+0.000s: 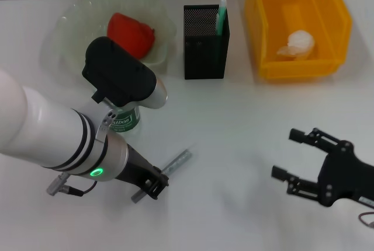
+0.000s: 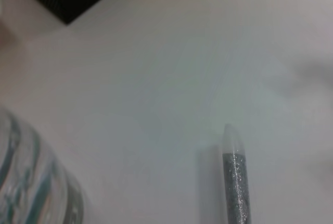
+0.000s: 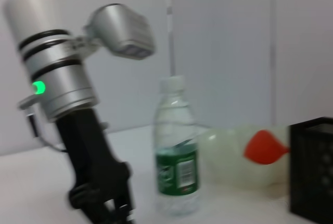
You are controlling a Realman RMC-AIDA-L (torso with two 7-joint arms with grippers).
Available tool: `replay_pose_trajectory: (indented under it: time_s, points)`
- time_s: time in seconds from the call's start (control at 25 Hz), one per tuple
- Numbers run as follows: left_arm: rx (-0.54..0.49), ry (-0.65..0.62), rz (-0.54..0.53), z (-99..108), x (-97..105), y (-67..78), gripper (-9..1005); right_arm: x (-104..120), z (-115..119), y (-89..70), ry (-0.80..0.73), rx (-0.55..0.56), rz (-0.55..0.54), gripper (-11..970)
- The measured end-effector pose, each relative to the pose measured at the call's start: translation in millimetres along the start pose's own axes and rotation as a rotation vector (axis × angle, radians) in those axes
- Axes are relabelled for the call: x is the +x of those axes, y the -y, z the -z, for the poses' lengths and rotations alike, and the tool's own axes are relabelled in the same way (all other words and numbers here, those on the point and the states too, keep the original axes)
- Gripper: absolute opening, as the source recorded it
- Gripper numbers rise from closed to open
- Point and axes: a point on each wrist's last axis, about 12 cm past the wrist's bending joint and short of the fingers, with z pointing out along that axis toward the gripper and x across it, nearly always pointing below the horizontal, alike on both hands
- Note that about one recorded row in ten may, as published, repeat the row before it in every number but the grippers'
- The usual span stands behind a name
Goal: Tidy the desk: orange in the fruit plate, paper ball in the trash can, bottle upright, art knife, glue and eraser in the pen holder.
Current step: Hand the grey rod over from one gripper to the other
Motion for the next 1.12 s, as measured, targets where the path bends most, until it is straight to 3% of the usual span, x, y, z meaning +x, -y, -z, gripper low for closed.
replay_pose_trajectory:
  time_s: [0.28,0.44,0.6,0.72,0.8,0.92,1.0,1.12]
  points:
    - [-0.004,0.050,-0.031,11.0,-6.8,5.9,133,-2.4,20.0,9.7,0.115,0.149,-0.094,722]
    - [-0.006,0.085,-0.045,17.5,-8.8,8.5,134,-10.4,37.8,9.8,0.289,0.228,-0.187,718]
    - [-0.018,0.220,-0.101,36.1,-16.2,18.9,133,-22.2,51.2,8.5,0.405,0.203,-0.257,715]
    - [-0.021,0.407,-0.204,50.5,-19.9,37.2,132,-30.7,59.1,3.2,0.488,0.164,-0.271,712]
    - [-0.021,0.407,-0.204,50.5,-19.9,37.2,131,-33.7,60.6,0.3,0.516,0.137,-0.276,710]
    - [-0.042,0.657,-0.326,54.6,-20.2,48.4,130,-36.6,59.9,-1.3,0.536,0.104,-0.289,708]
    - [-0.042,0.657,-0.326,54.6,-20.2,48.4,130,-38.3,57.5,-1.0,0.540,0.084,-0.289,706]
    - [0.026,0.790,-0.386,48.0,-20.5,48.7,130,-40.2,55.5,-0.1,0.543,0.067,-0.282,703]
